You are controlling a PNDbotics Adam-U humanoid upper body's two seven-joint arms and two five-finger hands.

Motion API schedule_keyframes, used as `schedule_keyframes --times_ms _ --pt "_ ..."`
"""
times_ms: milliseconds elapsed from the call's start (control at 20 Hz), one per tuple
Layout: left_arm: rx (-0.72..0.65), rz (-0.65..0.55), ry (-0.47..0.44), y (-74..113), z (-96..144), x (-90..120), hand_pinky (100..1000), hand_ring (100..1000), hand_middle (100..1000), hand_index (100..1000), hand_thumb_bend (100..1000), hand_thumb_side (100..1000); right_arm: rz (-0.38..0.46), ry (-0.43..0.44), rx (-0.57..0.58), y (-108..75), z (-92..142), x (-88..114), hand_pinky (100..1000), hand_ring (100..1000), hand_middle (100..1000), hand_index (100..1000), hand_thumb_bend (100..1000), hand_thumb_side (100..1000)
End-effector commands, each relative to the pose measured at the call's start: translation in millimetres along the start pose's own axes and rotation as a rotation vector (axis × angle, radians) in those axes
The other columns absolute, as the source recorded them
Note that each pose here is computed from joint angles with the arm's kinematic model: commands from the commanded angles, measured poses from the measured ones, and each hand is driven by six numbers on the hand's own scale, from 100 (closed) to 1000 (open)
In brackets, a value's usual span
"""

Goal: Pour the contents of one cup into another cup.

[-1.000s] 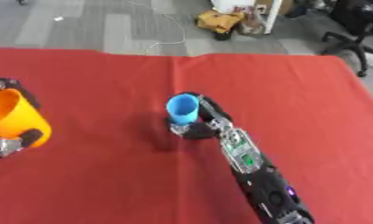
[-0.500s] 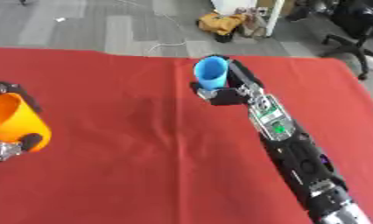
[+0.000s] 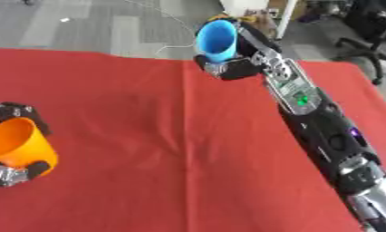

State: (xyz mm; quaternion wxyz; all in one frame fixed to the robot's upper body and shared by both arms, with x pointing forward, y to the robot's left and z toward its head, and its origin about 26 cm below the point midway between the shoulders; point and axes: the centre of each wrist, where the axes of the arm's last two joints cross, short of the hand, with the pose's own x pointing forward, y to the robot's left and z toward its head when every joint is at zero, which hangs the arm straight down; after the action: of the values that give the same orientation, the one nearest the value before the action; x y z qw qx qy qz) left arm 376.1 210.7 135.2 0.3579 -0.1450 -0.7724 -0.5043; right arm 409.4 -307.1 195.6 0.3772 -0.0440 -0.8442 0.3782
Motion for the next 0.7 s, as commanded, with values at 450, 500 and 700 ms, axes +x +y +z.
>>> schedule_keyframes --times_ms 450,500,700 --pt "-0.120 -0.046 0.023 -1.8 4.9 -15.7 645 365 229 602 100 100 0.120 -0.195 0.174 -8.4 -50.6 49.4 653 503 442 708 247 100" --pt "-0.127 -0.051 0.025 -2.3 3.0 -17.8 645 365 229 603 100 100 0.116 -0.207 0.188 -5.0 -55.6 51.5 653 503 442 708 247 100" --pt "-0.149 -0.074 0.026 -2.8 -5.9 -24.2 645 367 231 604 100 100 0.104 -0.253 0.241 9.3 -72.4 58.2 653 504 443 709 248 100"
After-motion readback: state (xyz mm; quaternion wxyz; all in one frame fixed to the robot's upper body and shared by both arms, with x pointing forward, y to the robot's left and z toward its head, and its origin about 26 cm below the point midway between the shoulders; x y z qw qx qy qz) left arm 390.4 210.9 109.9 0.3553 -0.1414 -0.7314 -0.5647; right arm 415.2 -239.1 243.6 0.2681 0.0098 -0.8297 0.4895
